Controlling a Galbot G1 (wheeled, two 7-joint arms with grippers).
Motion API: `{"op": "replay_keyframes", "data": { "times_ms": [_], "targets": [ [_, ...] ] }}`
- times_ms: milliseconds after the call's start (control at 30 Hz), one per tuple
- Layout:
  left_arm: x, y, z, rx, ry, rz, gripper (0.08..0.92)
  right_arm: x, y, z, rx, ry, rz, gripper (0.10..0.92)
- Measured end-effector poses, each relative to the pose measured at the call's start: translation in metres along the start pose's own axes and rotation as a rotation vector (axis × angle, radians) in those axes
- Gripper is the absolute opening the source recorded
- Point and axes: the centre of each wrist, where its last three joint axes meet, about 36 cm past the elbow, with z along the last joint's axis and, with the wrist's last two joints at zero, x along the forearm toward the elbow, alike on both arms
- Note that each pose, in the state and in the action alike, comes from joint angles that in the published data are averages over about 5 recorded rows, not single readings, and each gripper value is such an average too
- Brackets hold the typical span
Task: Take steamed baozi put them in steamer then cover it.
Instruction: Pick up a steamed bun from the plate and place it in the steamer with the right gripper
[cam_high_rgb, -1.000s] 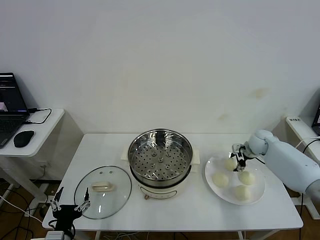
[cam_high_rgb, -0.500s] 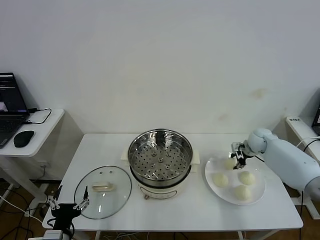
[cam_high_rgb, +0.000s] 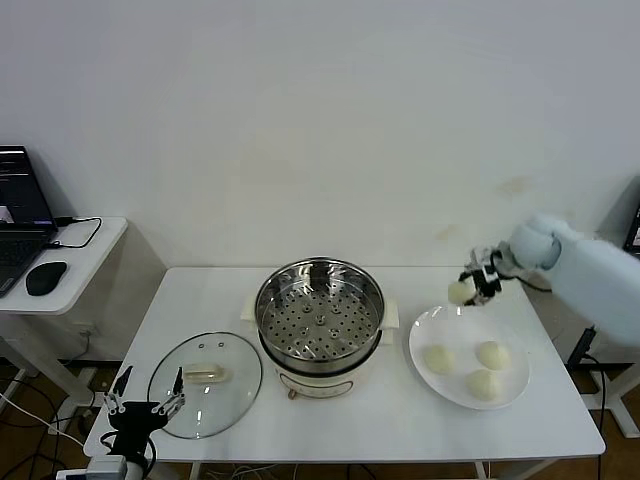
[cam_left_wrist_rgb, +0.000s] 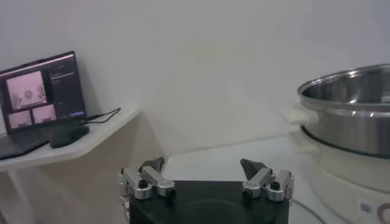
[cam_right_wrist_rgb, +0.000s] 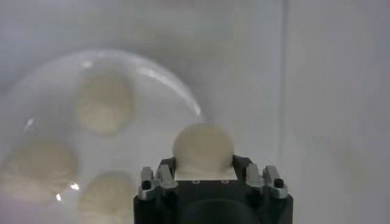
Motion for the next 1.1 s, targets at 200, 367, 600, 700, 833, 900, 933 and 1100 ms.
{"op": "replay_keyframes", "data": {
  "times_ms": [200,367,600,700,833,900,933,1100],
  "targets": [
    [-0.002,0.003,-0.002,0.008,-0.005,-0.001,0.823,0.032,-0.029,-0.061,0.109,-0.083,0.033,0.594],
    [-0.004,0.007,-0.002,0.009,-0.007,-0.007,0.823,0.038,-0.043,-0.112,0.225,-0.129,0.029,0.594],
    [-0.006,0.01,-0.001,0.014,-0.007,-0.018,0.823,0.019,-0.052,-0.183,0.422,-0.169,-0.002,0.594],
    [-0.007,0.012,-0.002,0.015,-0.011,-0.024,0.823,0.005,-0.052,-0.209,0.522,-0.176,-0.016,0.594],
    [-0.008,0.015,-0.003,0.014,-0.012,-0.032,0.823,-0.014,-0.05,-0.236,0.656,-0.178,-0.029,0.596],
    [-0.008,0.016,-0.002,0.013,-0.011,-0.035,0.823,-0.024,-0.05,-0.246,0.721,-0.177,-0.032,0.599],
    [-0.008,0.017,-0.002,0.013,-0.011,-0.036,0.823,-0.028,-0.05,-0.251,0.751,-0.175,-0.033,0.603],
    [-0.009,0.017,-0.003,0.017,-0.013,-0.039,0.823,-0.05,-0.051,-0.266,0.884,-0.165,-0.039,0.617]
  ]
}}
